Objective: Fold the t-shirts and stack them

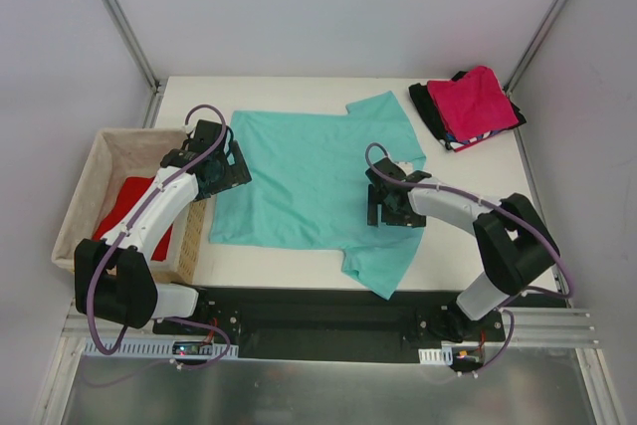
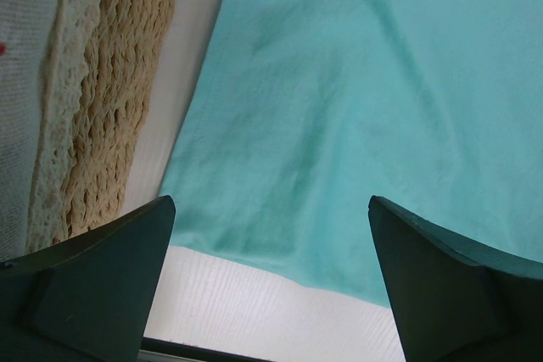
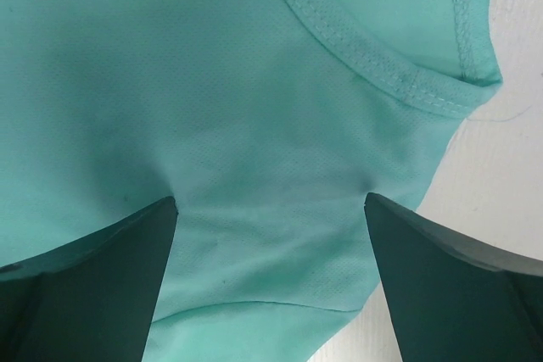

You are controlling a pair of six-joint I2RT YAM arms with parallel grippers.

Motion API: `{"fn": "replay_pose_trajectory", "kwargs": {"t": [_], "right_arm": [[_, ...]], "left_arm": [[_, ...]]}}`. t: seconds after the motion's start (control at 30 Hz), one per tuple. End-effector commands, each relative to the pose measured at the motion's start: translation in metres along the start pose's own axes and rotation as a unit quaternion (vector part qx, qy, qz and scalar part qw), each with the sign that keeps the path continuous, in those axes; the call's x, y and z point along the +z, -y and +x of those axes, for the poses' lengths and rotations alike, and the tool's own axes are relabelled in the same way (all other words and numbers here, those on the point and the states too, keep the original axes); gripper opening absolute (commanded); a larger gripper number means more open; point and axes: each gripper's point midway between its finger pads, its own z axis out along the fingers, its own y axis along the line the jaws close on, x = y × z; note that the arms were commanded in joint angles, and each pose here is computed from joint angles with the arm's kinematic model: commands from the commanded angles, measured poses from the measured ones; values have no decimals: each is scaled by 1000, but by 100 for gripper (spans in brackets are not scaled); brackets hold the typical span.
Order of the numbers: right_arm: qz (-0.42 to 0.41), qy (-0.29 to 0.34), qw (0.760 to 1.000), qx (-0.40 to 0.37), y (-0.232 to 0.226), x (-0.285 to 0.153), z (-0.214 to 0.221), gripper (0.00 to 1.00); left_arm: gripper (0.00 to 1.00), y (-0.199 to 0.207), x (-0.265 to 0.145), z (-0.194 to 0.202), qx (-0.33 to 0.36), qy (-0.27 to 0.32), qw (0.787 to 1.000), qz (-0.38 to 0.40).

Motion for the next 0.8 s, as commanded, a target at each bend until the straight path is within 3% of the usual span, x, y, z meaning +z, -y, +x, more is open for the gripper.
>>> {"fn": "replay_pose_trajectory", "kwargs": {"t": [0.0, 0.23, 0.4, 0.77], "right_arm": [[20, -27, 999, 10, 7, 15, 24, 99], [16, -36, 999, 30, 10, 16, 37, 99], [16, -1, 999, 36, 20, -7, 22, 99], [87, -2, 996, 32, 64, -16, 15, 99]], "left_arm": [[99, -13, -3, 4, -9, -4, 1000, -25], [99, -14, -4, 4, -9, -2, 1000, -26], [99, -14, -5, 5, -11, -1, 1000, -23], [99, -14, -6, 5, -10, 0, 1000, -23]]}}
